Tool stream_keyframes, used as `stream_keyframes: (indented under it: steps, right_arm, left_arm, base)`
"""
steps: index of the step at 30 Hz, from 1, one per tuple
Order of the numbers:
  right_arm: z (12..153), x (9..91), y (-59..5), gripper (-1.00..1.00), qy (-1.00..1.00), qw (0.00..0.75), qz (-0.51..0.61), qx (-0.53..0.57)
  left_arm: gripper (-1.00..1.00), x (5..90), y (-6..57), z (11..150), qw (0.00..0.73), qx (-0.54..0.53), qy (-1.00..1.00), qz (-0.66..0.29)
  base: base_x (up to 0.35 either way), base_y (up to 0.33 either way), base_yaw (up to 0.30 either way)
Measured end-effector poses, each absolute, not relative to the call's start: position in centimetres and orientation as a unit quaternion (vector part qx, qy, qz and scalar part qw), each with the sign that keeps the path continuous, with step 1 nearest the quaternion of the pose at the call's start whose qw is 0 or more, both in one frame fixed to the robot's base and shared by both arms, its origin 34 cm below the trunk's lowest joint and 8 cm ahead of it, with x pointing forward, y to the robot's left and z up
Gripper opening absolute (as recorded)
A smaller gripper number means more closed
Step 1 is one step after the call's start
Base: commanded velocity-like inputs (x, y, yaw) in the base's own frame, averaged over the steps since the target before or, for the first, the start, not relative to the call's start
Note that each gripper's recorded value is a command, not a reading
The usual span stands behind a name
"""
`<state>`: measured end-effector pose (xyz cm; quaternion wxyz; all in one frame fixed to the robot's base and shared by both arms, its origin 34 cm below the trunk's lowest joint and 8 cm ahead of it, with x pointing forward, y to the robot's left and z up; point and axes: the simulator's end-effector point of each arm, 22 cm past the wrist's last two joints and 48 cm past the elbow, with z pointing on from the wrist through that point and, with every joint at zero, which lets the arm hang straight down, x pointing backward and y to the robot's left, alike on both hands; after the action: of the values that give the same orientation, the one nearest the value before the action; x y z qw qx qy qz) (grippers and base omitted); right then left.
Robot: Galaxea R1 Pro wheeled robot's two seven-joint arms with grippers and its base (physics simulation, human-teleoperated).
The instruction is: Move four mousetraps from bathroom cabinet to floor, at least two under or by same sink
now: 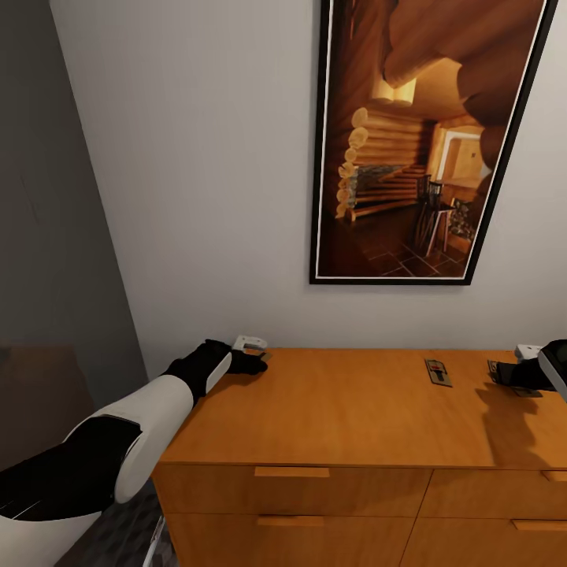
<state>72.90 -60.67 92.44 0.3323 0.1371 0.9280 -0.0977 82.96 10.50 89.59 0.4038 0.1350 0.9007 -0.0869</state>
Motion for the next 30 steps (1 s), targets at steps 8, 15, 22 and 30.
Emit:
stream_keyframes:
  steps: [8,15,22,30]
  right_arm:
    - [92.44,72.91,-60.66,-1.0,0.928,0.332,-0.097,0.137]
    - [92.44,72.91,-60.65,-1.0,0.928,0.332,-0.097,0.137]
    - [92.43,72.91,-60.65,-1.0,0.928,0.332,-0.097,0.137]
    - [92.44,72.91,-60.65,-1.0,0.928,0.332,-0.097,0.137]
  left_arm:
    - [1.0,82.95,10.63,89.52,0.403,0.139,0.901,-0.08]
    - [1.0,82.92,10.66,89.49,0.402,0.142,0.901,-0.077]
    - [1.0,82.95,10.92,89.39,0.401,0.142,0.903,-0.067]
    - [1.0,82.99,11.16,89.35,0.401,0.138,0.904,-0.06]
  base:
    - [0.0,0.0,0.0]
    - [0.0,0.0,0.0]
    - [0.0,0.0,0.0]
    - [0.0,0.0,0.0]
